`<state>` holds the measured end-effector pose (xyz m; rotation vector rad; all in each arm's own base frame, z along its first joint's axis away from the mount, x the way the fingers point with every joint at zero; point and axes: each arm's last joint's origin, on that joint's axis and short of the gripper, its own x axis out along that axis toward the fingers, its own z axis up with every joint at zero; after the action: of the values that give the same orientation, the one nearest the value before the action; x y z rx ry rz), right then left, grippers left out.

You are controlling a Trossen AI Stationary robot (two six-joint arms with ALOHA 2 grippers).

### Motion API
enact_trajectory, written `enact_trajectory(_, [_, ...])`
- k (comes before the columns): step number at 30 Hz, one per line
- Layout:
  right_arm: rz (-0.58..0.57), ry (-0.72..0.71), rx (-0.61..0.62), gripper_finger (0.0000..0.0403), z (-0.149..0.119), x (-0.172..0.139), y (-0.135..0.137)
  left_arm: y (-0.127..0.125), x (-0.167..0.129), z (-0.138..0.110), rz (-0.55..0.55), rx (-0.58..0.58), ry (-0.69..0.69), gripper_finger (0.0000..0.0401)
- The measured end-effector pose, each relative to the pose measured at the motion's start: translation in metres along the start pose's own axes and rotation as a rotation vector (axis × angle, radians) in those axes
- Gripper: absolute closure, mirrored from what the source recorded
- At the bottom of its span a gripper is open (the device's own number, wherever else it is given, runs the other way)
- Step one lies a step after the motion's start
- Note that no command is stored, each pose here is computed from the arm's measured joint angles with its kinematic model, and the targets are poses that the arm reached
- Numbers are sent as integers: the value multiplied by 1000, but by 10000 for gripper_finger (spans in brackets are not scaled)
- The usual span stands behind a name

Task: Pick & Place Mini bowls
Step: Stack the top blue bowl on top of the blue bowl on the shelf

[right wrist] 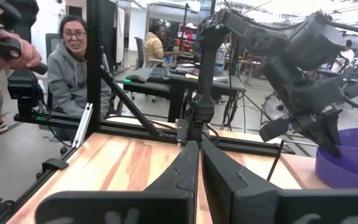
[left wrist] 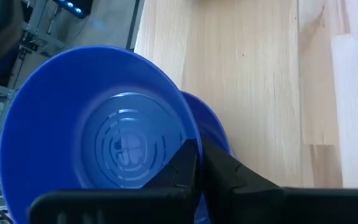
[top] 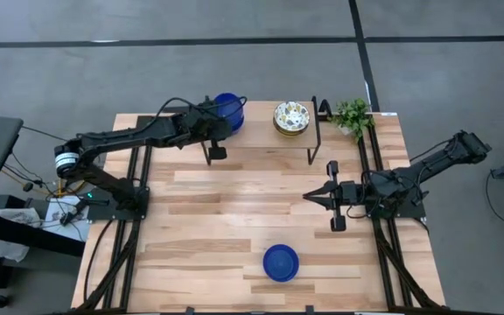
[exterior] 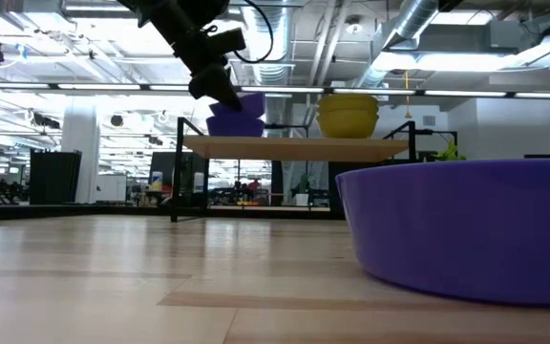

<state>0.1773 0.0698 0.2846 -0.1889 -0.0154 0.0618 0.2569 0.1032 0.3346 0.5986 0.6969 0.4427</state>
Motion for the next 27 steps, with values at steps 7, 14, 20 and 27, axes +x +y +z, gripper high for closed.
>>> enact_trajectory(7, [-1, -4, 2, 392, 0, 0, 0, 0, 0, 1, 1, -33, -4, 367])
enact_trajectory(14, [-1, -2, 1, 392, 0, 0, 0, 0, -1, 1, 7, -49, 1, 310])
enact_trajectory(20, [0, 0, 0, 392, 0, 0, 0, 1, -1, 0, 31, -56, 18, 264])
enact_trajectory(27, [0, 0, -1, 392, 0, 0, 0, 1, -1, 0, 40, -57, 22, 235])
